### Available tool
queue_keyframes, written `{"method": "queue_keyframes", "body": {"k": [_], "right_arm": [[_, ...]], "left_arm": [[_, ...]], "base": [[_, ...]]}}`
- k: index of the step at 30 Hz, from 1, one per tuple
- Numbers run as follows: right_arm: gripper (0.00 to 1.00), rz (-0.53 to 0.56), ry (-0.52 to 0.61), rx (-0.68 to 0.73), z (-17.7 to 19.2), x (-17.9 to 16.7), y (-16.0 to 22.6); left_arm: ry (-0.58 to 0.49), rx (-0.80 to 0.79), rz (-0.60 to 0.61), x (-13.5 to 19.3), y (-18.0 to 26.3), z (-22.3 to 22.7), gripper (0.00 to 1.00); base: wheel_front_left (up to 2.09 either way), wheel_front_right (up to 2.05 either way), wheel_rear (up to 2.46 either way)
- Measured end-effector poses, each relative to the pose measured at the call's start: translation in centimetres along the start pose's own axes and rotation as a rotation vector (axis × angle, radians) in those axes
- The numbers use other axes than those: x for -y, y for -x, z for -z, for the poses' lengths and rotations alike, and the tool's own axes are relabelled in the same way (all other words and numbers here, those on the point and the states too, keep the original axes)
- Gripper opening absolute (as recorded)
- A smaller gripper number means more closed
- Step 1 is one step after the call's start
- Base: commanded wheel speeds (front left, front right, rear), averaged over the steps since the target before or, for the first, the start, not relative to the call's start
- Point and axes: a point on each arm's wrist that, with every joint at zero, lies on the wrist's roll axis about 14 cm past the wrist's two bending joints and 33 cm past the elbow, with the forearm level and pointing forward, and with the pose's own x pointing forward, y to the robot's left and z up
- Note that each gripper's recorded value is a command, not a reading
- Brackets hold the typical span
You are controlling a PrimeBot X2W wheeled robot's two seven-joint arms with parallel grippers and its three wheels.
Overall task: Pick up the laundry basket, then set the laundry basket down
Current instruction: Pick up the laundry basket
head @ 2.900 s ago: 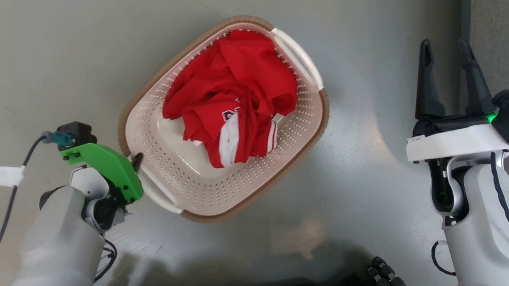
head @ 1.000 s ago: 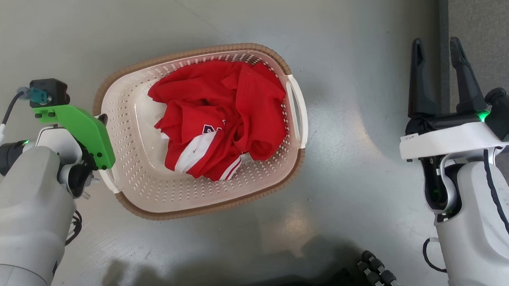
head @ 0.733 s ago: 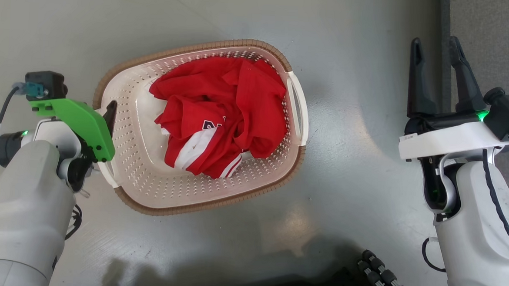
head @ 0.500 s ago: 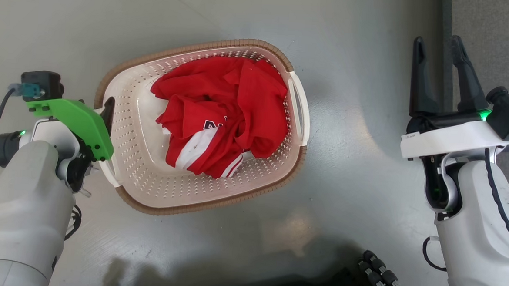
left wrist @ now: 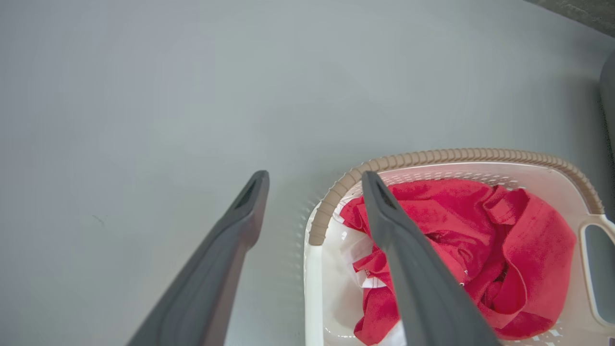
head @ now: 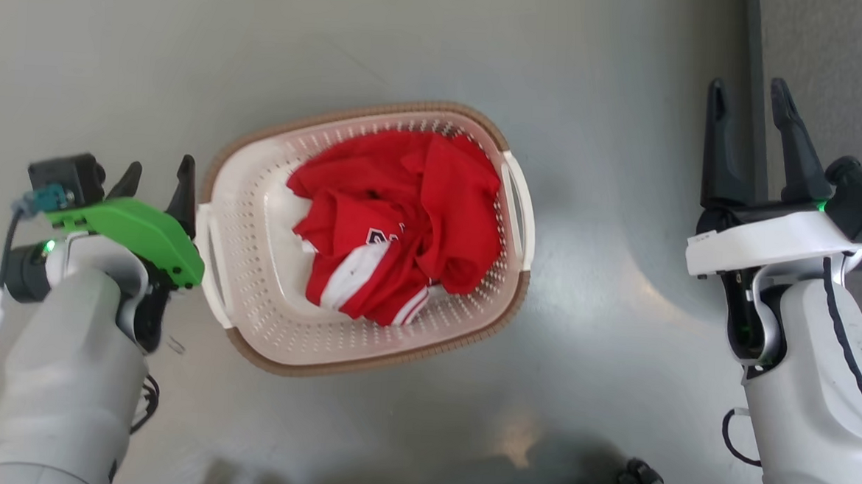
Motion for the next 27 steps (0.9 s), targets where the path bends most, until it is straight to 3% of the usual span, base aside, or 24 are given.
{"method": "queue_keyframes", "body": {"k": [17, 27], "right_arm": [[1.00, -0.038, 0.002, 0.095, -4.9, -1.3, 3.2], [1.00, -0.059, 0.012, 0.193, -8.8, -2.0, 5.4]], "left_arm": [[-0.117, 0.245, 0.044, 3.1, 6.6, -7.3, 1.00], [-0.196, 0.563, 0.080, 6.7, 12.4, -16.8, 1.00]], "base": [[0.00, 0.00, 0.00], [0.00, 0.00, 0.00]]}}
